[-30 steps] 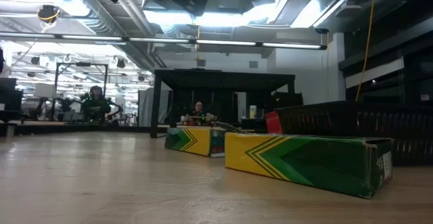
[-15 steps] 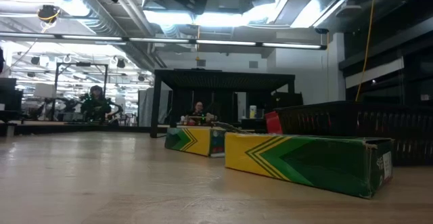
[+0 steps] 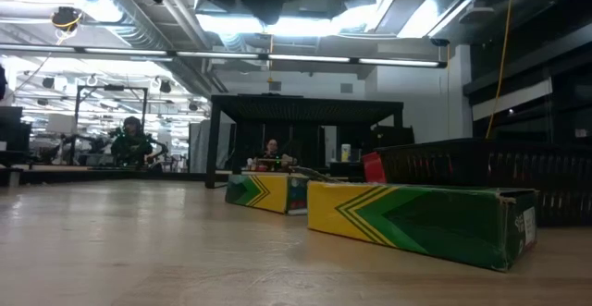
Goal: Pick & Place Office Desk Supplies
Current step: Put the crayon box into the black bin
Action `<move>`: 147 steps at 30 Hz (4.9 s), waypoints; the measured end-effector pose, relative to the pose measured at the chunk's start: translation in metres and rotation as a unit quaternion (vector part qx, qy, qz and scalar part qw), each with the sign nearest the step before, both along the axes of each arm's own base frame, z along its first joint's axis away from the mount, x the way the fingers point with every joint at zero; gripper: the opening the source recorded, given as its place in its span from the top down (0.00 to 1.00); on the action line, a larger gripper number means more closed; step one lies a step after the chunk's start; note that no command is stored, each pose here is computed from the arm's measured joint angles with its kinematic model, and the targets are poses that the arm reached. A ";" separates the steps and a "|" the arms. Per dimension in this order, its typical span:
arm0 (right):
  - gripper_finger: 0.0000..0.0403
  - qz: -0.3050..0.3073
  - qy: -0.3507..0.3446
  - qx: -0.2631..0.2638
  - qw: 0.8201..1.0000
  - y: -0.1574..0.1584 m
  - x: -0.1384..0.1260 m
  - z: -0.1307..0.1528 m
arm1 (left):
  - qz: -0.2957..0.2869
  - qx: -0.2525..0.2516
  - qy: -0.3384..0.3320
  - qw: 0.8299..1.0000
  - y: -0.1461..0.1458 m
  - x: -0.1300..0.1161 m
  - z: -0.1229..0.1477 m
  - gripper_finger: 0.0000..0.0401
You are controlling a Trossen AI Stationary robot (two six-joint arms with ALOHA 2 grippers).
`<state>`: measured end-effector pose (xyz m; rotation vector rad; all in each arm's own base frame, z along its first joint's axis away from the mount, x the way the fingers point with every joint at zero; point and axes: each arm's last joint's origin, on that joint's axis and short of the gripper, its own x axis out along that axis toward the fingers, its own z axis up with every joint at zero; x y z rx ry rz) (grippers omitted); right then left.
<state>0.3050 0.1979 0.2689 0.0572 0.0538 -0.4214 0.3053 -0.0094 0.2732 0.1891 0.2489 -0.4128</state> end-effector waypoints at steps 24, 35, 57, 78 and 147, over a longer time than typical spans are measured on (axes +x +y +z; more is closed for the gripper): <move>0.76 -0.157 -0.069 0.048 0.984 0.050 -0.043 -0.045 | 0.036 -0.009 0.043 0.998 0.018 -0.006 -0.003 0.66; 0.76 -0.160 -0.051 0.033 0.985 0.047 -0.032 -0.075 | 0.037 -0.016 0.053 0.998 0.018 -0.007 -0.005 0.65; 0.76 -0.153 0.046 0.114 0.981 0.021 -0.027 -0.079 | 0.013 -0.010 0.050 0.999 0.006 -0.007 -0.005 0.65; 0.76 -0.225 0.266 0.185 0.919 0.007 -0.062 -0.039 | 0.009 -0.004 0.060 0.998 0.004 -0.008 -0.007 0.65; 0.76 -0.161 0.115 0.193 0.961 -0.028 0.029 -0.071 | 0.009 -0.003 0.088 0.996 0.005 -0.010 -0.012 0.65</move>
